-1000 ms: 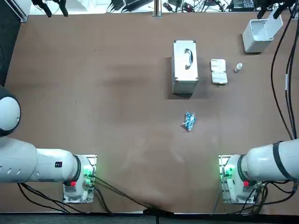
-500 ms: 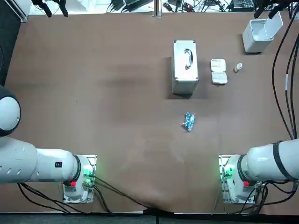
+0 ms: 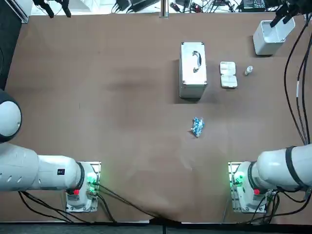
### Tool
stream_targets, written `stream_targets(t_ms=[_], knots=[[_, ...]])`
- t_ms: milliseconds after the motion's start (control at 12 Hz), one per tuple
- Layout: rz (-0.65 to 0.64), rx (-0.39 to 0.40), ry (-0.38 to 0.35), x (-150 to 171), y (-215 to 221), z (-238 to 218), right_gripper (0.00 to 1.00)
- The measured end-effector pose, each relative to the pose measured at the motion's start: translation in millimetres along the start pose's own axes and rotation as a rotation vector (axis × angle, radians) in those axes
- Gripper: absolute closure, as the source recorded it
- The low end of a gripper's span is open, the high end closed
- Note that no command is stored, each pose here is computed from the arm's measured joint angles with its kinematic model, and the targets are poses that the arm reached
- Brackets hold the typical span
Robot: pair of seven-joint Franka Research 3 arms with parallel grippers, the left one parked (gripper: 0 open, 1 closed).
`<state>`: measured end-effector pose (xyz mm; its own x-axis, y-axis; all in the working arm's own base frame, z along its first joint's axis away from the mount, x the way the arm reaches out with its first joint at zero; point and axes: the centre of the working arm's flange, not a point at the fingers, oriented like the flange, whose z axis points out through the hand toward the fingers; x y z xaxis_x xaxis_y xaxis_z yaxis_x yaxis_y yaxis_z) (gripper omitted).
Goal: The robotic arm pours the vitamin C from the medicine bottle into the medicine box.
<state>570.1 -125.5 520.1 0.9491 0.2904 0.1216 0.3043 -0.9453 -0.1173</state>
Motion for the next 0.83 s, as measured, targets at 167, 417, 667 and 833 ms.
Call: stream_targets(t_ms=[167, 417, 667, 833], knots=[[-0.07, 0.014, 0.041, -4.7, -0.3, 11.1, 0.0], [-0.177, 0.055, 0.102, -22.6, -2.8, 32.7, 0.0], [-0.28, 0.144, 0.207, -61.3, 22.3, 72.1, 0.0], [-0.302, 0.169, 0.27, -84.2, 38.0, 94.0, 0.0]])
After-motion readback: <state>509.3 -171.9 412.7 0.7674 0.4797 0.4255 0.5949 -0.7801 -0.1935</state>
